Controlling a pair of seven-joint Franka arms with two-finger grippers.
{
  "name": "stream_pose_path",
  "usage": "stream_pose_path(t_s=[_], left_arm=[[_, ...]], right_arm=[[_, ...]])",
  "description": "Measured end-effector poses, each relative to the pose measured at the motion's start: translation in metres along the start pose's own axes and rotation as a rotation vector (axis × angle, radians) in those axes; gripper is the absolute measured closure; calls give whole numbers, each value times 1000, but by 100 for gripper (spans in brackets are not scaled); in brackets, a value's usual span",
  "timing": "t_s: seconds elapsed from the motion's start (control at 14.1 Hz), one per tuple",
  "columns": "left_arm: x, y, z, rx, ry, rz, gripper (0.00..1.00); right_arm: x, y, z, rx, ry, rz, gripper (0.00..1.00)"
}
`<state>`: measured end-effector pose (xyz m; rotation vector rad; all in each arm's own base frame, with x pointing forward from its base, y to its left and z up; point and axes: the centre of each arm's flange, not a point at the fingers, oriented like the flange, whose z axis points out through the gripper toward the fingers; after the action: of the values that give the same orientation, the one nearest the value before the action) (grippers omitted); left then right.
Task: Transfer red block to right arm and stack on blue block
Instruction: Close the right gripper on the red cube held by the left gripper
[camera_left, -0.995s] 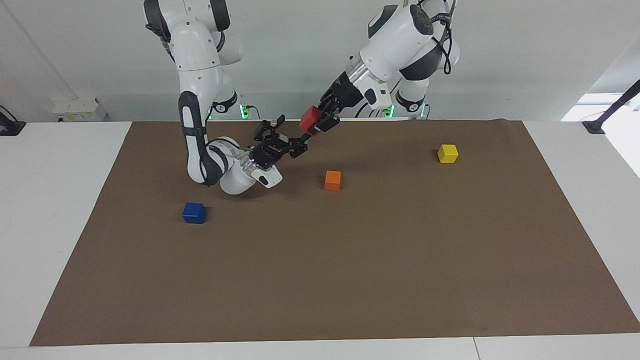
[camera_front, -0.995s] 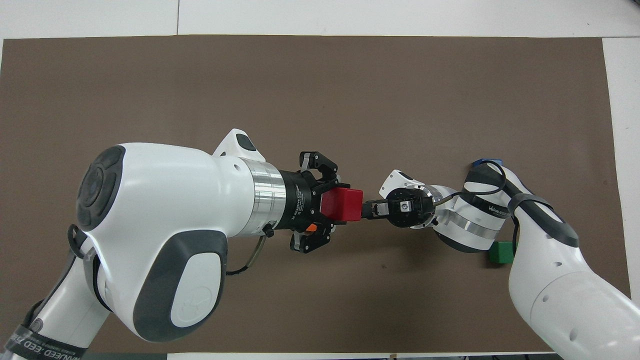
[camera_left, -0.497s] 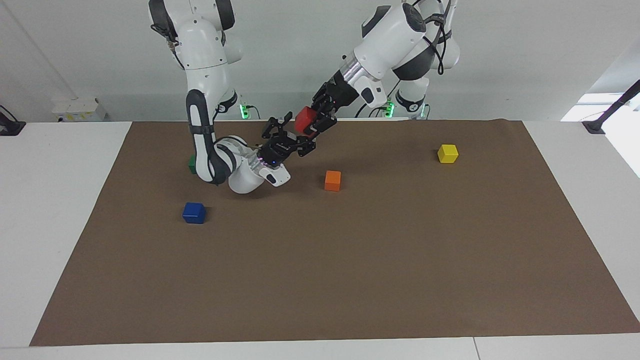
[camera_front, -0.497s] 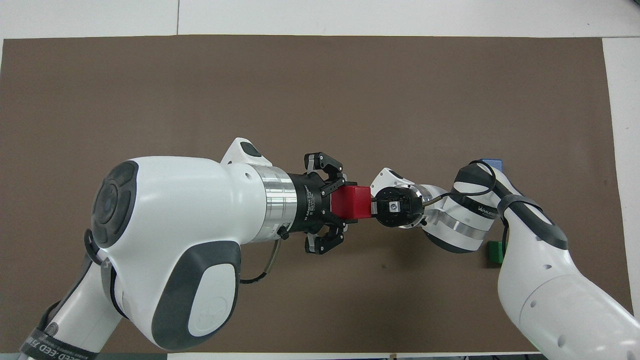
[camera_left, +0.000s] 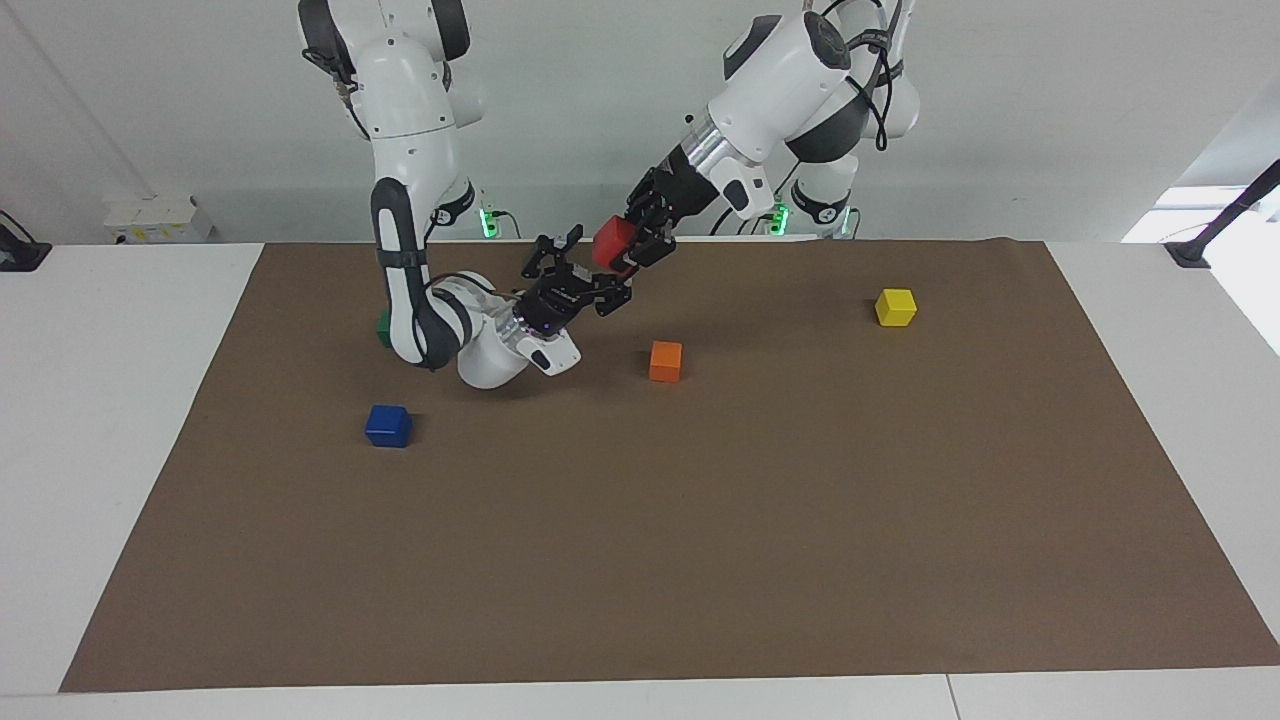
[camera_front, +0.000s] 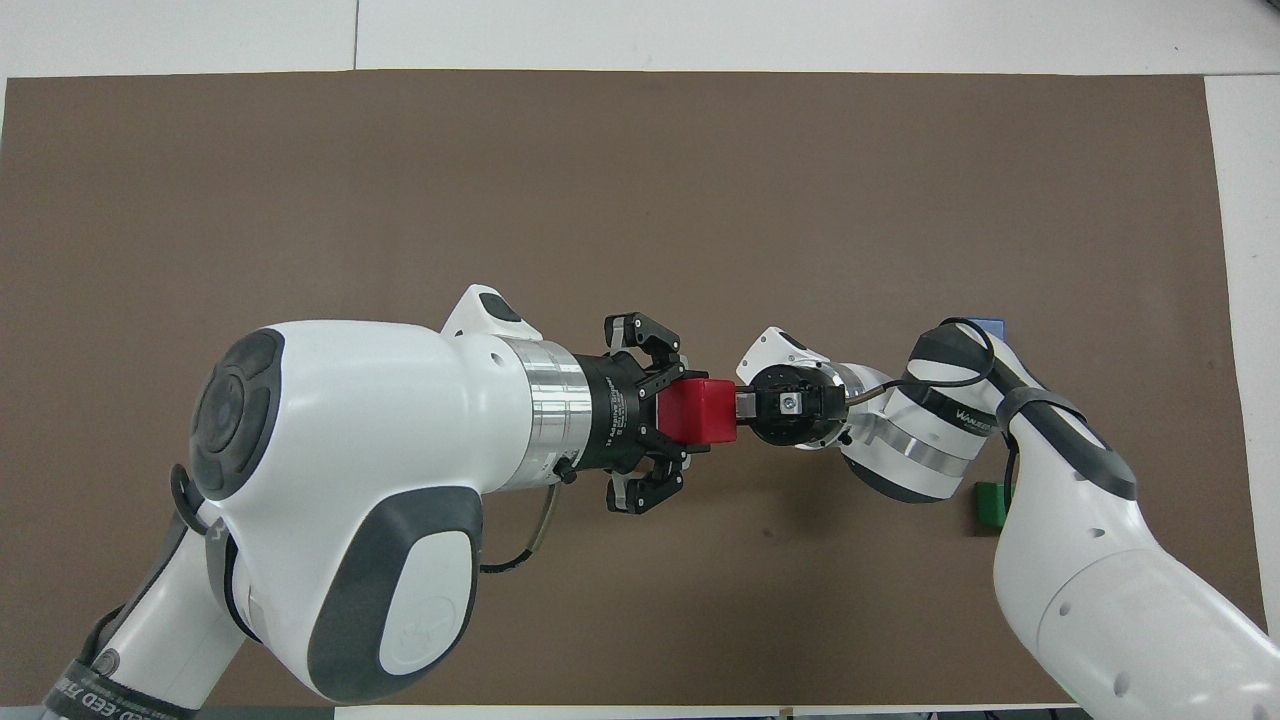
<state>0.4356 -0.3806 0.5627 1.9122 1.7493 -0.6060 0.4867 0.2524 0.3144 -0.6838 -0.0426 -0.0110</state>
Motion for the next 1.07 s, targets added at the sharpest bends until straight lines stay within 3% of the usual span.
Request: stream_pose_path(t_s=[0.36,0.5,0.64,0.78,1.07], left_arm=[[1,-1,-1,-2,1,-5,46],[1,0,-1,-2,2,-6,46],[1,0,-1,-2,2,-6,46],[3,0,-2,-3,2,1,46],[4,0,-3,-6,1,3,46]], right_arm=[[-1,4,2,-4,-1,6,0],[-1,4,1,-6,0,3,19],[-2,7,3,-10,-2,-26,24],[-5,12,7,-12,-4,-45,43],[-4,12,8,-12,-5,-47,44]])
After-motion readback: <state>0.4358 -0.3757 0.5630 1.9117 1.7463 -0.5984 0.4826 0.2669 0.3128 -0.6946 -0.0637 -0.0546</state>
